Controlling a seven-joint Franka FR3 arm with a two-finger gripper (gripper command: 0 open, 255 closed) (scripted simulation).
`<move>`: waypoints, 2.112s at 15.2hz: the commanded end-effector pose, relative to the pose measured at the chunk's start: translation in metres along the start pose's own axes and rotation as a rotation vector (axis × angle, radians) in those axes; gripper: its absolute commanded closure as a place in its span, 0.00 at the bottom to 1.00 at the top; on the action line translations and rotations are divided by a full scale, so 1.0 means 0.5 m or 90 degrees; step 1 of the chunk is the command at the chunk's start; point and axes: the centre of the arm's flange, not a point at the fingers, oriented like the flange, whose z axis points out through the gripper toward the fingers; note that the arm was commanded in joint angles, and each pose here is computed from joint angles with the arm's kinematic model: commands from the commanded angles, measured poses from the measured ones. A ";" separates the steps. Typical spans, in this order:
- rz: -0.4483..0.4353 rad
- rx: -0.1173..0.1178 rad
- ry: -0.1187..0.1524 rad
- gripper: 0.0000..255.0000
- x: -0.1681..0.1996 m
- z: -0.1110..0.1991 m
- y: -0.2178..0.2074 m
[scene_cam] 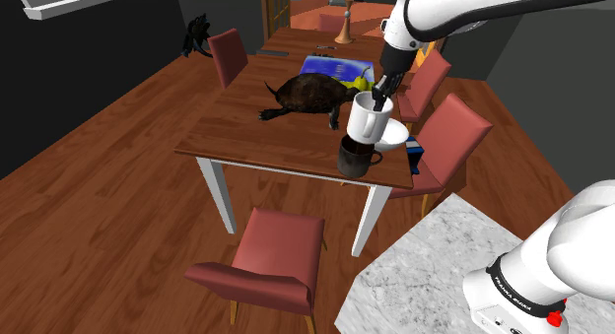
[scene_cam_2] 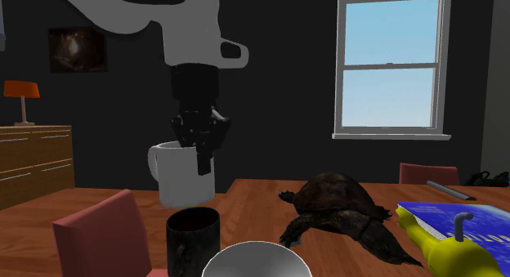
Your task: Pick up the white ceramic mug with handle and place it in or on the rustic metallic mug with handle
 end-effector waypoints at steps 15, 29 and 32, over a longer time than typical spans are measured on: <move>0.000 0.000 0.001 1.00 -0.005 0.087 0.004; 0.000 0.000 0.001 0.00 -0.005 -0.013 0.004; 0.000 0.000 0.001 0.00 -0.005 -0.013 0.004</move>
